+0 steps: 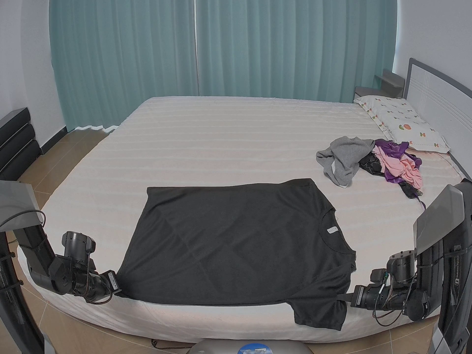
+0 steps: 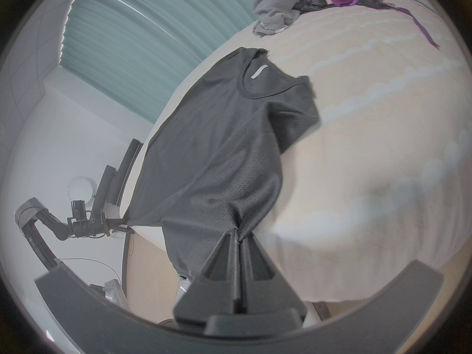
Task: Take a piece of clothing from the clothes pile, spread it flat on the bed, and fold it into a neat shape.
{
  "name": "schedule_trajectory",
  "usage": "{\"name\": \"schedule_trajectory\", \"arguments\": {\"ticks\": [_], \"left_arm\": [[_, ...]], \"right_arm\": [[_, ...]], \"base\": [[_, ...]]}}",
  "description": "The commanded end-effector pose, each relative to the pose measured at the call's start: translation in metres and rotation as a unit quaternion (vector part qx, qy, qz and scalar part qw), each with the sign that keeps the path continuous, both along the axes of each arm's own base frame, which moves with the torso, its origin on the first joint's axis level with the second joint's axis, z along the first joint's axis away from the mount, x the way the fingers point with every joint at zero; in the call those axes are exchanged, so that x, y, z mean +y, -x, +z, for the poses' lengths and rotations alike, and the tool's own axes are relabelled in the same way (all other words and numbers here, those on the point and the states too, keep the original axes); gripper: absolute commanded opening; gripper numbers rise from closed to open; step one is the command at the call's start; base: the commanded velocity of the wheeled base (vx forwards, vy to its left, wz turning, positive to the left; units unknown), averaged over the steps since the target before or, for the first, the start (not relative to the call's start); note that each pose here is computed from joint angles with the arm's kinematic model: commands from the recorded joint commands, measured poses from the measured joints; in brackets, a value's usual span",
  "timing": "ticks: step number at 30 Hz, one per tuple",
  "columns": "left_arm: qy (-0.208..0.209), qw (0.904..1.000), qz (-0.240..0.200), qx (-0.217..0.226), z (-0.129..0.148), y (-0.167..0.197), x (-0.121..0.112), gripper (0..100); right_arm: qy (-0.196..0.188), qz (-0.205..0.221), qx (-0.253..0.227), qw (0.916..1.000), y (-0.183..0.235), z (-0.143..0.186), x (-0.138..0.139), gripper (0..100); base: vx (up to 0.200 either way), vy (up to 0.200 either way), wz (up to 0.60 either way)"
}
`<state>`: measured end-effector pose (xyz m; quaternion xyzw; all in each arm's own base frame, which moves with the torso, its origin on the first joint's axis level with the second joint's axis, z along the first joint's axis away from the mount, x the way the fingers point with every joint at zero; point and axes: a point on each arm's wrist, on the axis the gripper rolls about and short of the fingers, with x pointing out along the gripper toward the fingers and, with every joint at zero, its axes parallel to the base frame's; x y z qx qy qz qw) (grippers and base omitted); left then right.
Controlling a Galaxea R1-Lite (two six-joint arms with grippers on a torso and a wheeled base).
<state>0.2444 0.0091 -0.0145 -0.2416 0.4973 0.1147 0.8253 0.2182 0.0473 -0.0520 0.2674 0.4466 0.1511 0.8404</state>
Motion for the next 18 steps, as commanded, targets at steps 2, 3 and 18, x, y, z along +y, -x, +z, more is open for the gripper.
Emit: {"name": "schedule_trajectory", "arguments": {"ticks": [2,3,18], "left_arm": [[0.0,1.0,0.0,-0.001,0.0,0.001,0.0,0],[0.0,1.0,0.0,-0.002,0.0,0.0,0.0,0],[-0.003,1.0,-0.002,-0.006,0.004,0.002,0.0,0]], "right_arm": [[-0.003,-0.024,-0.004,0.9997,0.008,0.012,-0.014,0],[-0.005,-0.024,-0.005,0.9997,0.008,0.013,-0.014,0],[0.01,-0.025,0.038,0.9989,0.021,0.024,-0.017,0]], "base": [[0.0,0.0,0.0],[0.0,0.0,0.0],[0.0,0.0,0.0]]}}
